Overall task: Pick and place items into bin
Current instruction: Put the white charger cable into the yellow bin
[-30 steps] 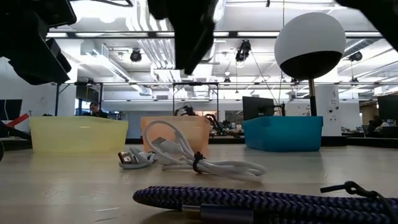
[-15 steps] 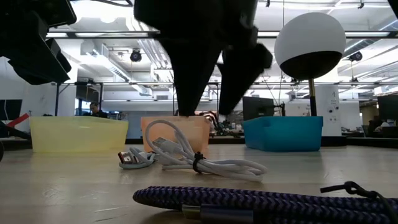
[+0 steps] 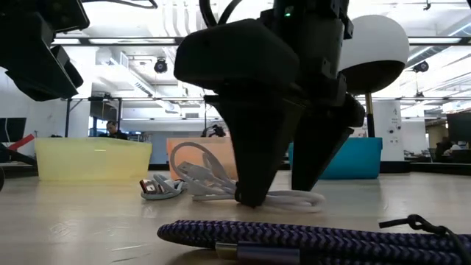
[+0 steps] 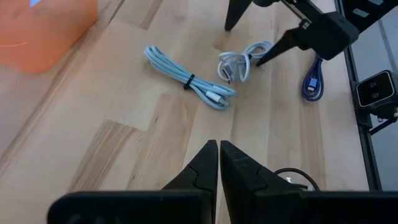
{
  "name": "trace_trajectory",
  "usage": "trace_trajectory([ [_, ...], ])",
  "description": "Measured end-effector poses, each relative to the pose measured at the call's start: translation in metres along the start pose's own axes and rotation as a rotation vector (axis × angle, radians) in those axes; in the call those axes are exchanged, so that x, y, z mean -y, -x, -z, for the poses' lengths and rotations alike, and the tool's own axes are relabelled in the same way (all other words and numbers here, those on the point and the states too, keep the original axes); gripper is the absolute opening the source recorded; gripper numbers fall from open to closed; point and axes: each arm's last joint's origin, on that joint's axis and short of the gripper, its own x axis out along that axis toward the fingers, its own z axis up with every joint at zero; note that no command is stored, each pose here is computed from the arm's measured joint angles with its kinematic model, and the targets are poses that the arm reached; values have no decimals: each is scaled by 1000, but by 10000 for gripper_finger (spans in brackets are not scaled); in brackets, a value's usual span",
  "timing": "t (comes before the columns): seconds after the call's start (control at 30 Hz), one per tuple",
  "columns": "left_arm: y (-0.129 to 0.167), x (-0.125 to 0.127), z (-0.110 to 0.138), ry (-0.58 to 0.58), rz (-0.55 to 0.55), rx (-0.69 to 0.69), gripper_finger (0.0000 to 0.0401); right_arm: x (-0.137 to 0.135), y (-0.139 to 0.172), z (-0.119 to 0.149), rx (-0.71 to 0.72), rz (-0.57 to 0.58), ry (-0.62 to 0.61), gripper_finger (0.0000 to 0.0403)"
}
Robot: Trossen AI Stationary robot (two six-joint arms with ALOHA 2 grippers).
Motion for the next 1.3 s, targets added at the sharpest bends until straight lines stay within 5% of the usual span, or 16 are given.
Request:
trace_trajectory([
  [0.17,0,0,0,0,0,0,2,4,-3,-12,12,-19,39,228],
  [0.4,15,-3,-10,2,-56,64,2,-1,9,-40,-1,-121,133,33],
  [0.67,74,-17,-41,38,-129,235,2,-8,64,-109,195,-350,93,18],
  [0.9,96,-37,-39,57,-156,257,2,32,80,-183,324,-407,-10,15],
  [1.1,94,-46,-32,130,-199,259,7,30,89,-188,356,-449,33,14],
  [1.3,85,-52,-22,295,-217,268,66,29,108,-211,633,-469,-79,14],
])
